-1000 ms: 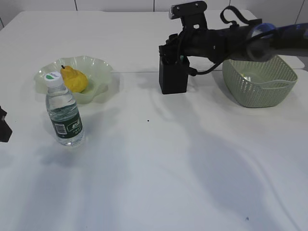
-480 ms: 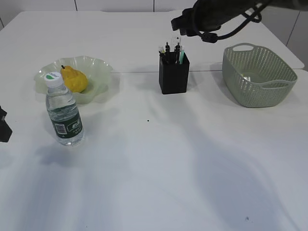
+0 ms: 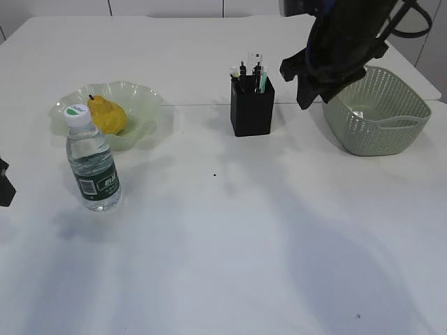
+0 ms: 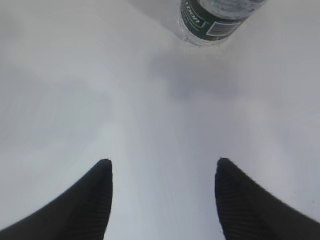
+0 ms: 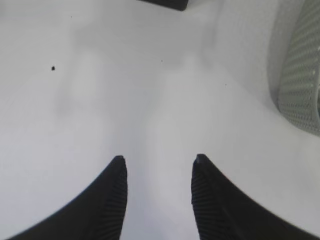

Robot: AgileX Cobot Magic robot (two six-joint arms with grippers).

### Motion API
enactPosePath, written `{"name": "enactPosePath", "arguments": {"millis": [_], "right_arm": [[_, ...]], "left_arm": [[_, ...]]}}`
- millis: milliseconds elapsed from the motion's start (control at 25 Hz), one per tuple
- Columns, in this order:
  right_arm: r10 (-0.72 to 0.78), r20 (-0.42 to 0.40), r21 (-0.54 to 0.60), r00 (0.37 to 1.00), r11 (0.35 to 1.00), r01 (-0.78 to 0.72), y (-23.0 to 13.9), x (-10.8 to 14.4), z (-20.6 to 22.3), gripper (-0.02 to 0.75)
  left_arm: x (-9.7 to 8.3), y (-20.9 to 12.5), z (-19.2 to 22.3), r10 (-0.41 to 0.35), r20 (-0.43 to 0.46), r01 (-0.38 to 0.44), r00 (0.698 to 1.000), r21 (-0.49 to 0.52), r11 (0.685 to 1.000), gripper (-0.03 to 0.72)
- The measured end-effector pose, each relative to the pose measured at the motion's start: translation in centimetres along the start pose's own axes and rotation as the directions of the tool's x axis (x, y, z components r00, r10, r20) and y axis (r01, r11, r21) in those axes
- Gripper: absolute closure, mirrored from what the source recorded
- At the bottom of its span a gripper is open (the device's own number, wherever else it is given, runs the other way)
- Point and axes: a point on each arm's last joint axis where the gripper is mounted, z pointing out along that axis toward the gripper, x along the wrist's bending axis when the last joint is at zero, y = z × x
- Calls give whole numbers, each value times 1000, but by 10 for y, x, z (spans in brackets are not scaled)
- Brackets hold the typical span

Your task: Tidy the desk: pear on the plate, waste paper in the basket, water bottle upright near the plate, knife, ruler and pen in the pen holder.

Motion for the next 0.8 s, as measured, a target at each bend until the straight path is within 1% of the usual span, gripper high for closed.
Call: {"name": "enactPosePath", "arguments": {"millis": [120,280,440,600,800], "right_arm": [[10,-7,13,1000,1000,-10,-3,-2,-6,418],[62,-9,26,998,998,-61,-17,-19,-14,418],[137,-17,75,990,988,-135,-45,-46,-14,418],[201,-21,85,979,976,-198,-77,-62,-24,418],[203,-22,109,979,974,-200,-114,-59,-31,418]], "left_arm": [[2,0,0,26,-25,-26,999,1,1000,232],[3,-2,0,37,-36,-36,999,20,999,232],[3,-4,0,38,-36,-36,999,45,998,232],[3,-5,0,36,-35,-34,999,59,998,232],[3,-8,0,30,-29,-28,999,94,995,232]]}}
